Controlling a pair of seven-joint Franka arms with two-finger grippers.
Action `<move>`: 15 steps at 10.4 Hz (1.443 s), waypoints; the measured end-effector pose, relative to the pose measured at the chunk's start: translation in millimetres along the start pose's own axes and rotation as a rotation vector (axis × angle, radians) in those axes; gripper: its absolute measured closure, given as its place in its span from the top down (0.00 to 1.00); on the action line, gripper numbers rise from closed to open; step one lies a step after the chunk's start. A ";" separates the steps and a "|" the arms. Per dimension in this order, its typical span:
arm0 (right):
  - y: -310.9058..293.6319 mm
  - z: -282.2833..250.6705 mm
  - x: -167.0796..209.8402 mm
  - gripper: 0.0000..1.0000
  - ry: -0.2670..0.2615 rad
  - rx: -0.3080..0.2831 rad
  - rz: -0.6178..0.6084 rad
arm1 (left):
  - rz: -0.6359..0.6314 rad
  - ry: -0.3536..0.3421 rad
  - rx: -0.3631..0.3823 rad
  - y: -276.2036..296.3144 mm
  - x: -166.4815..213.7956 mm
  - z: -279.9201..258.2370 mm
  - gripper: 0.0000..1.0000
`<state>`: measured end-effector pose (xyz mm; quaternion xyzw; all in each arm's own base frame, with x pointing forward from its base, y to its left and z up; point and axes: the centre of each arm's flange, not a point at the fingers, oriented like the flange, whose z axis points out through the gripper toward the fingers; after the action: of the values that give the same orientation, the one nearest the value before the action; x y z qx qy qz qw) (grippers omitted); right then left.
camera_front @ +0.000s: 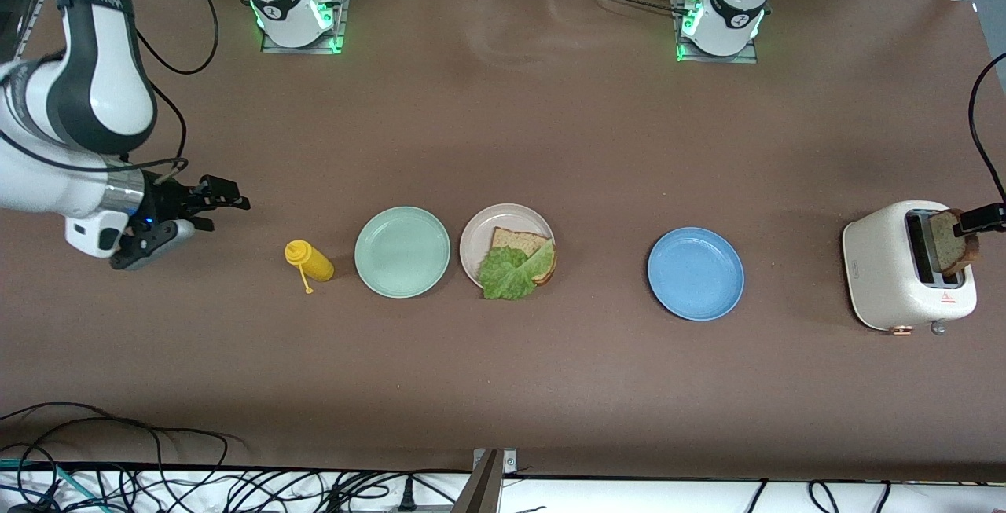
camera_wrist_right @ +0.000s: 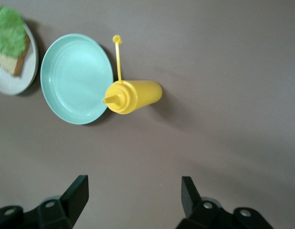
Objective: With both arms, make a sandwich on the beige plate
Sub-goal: 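Release the bottle with the right gripper while the left gripper grasps bread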
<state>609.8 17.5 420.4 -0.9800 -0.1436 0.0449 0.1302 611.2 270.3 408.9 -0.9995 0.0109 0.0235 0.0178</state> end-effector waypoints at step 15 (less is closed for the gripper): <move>-22.1 -87.6 -30.1 0.98 0.033 -0.265 0.435 | -0.030 0.051 0.033 -12.7 -22.3 -26.5 0.12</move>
<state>586.0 7.9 512.1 -0.9970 0.0680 0.0364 -0.0098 590.4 282.5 436.9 -0.9994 -0.0033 -0.0024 0.0346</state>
